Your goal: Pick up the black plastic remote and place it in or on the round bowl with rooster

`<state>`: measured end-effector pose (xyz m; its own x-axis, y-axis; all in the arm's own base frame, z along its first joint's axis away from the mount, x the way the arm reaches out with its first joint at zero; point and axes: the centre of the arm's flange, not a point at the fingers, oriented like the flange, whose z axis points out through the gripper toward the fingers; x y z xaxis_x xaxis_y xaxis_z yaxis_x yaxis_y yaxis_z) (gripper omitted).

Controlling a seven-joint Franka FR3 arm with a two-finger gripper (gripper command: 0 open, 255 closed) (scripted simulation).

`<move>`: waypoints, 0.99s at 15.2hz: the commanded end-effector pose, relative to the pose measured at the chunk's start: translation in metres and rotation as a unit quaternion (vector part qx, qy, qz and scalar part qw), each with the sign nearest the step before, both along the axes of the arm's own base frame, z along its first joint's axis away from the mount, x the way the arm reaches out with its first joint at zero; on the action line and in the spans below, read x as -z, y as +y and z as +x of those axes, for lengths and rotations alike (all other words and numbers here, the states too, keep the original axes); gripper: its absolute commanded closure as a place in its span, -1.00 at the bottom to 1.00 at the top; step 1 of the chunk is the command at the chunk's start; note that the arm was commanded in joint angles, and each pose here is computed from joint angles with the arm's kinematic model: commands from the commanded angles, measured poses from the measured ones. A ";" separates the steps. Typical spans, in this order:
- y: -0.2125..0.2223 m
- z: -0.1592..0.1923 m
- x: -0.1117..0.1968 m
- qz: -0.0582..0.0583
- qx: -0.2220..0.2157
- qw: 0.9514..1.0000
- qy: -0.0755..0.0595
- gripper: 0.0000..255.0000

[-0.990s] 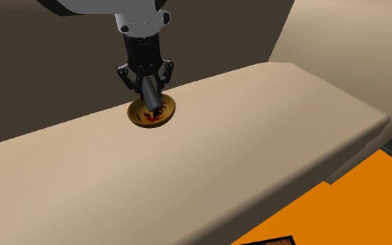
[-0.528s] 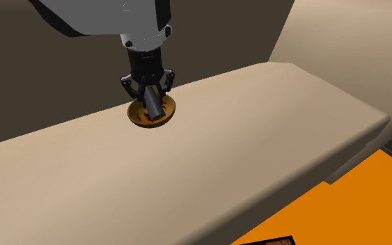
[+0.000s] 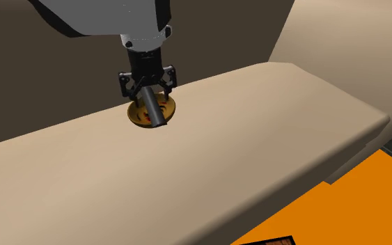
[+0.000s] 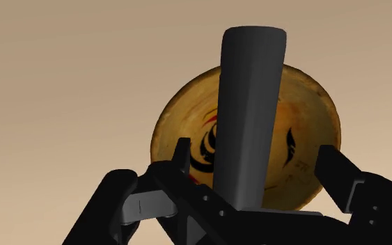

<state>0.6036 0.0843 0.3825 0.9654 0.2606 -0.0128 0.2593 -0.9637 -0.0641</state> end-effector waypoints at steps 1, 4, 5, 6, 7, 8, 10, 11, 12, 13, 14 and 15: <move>0.000 0.000 0.000 0.000 0.000 1.000 0.000 -1.00; -0.001 0.000 -0.013 0.000 0.000 1.000 0.000 -1.00; -0.002 0.001 -0.026 0.000 0.000 1.000 0.000 -1.00; -0.002 0.001 -0.040 0.000 0.000 1.000 0.000 -1.00; -0.003 0.001 -0.050 0.000 0.000 1.000 0.000 -1.00; -0.003 0.001 -0.050 0.000 0.000 1.000 0.000 -1.00; -0.003 0.001 -0.050 0.000 0.000 1.000 0.000 -1.00; -0.003 0.001 -0.050 0.000 0.000 1.000 0.000 -1.00; -0.003 0.001 -0.050 0.000 0.000 1.000 0.000 -1.00; -0.003 0.001 -0.050 0.000 0.000 1.000 0.000 -1.00; -0.003 0.001 -0.050 0.000 0.000 1.000 0.000 -1.00; -0.003 0.001 -0.050 0.000 0.000 1.000 0.000 -1.00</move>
